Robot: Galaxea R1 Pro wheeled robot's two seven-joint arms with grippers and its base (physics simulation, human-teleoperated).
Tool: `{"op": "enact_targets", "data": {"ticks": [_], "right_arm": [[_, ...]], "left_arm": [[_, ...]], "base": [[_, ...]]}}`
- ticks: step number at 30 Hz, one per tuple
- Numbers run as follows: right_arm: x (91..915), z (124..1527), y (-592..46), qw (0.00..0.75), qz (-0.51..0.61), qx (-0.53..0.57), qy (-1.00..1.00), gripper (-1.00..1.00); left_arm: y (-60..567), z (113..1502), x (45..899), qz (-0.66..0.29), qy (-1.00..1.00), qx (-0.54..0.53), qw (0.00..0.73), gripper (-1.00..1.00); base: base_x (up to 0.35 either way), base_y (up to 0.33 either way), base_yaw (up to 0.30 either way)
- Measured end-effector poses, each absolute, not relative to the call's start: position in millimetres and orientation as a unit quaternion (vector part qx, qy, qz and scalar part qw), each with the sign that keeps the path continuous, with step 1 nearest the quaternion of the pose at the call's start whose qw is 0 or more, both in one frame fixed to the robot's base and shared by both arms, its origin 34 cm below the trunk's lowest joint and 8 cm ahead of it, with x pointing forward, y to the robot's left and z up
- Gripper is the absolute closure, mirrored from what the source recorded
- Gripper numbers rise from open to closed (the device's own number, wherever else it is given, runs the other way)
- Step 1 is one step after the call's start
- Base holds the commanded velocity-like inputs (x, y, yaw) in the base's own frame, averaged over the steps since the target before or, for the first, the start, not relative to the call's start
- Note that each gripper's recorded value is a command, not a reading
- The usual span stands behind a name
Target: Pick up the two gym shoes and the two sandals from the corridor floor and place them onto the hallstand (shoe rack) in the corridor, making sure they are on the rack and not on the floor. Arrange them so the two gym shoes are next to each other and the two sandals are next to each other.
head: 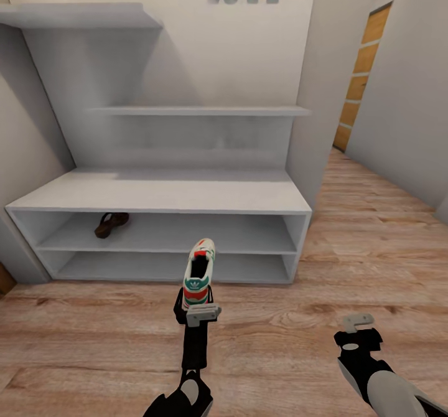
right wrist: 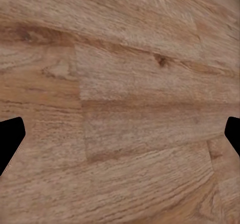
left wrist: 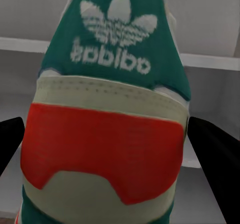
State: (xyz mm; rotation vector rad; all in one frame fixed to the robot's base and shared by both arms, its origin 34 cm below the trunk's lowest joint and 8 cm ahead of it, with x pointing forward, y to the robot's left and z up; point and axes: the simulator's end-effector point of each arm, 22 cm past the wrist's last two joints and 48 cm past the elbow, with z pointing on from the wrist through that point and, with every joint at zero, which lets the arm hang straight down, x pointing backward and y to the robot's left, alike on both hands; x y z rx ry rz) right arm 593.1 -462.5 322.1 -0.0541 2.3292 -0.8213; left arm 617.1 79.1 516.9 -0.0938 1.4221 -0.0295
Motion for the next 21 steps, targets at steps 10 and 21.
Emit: {"op": "enact_targets", "data": {"ticks": [10, 21], "right_arm": [[592.5, 321.6, -462.5, 0.329, -0.314, -0.021, 0.890, -1.00], [587.2, 315.3, -458.7, 0.322, -0.310, -0.023, 0.894, -1.00]], "left_arm": [[79.2, 516.0, 616.9, -0.013, 0.653, -0.042, 0.756, 1.00], [78.8, 514.9, 616.7, -0.013, 0.654, -0.041, 0.755, 1.00]], "base": [[0.045, 0.000, 0.000], [0.102, 0.000, 0.000]]}}
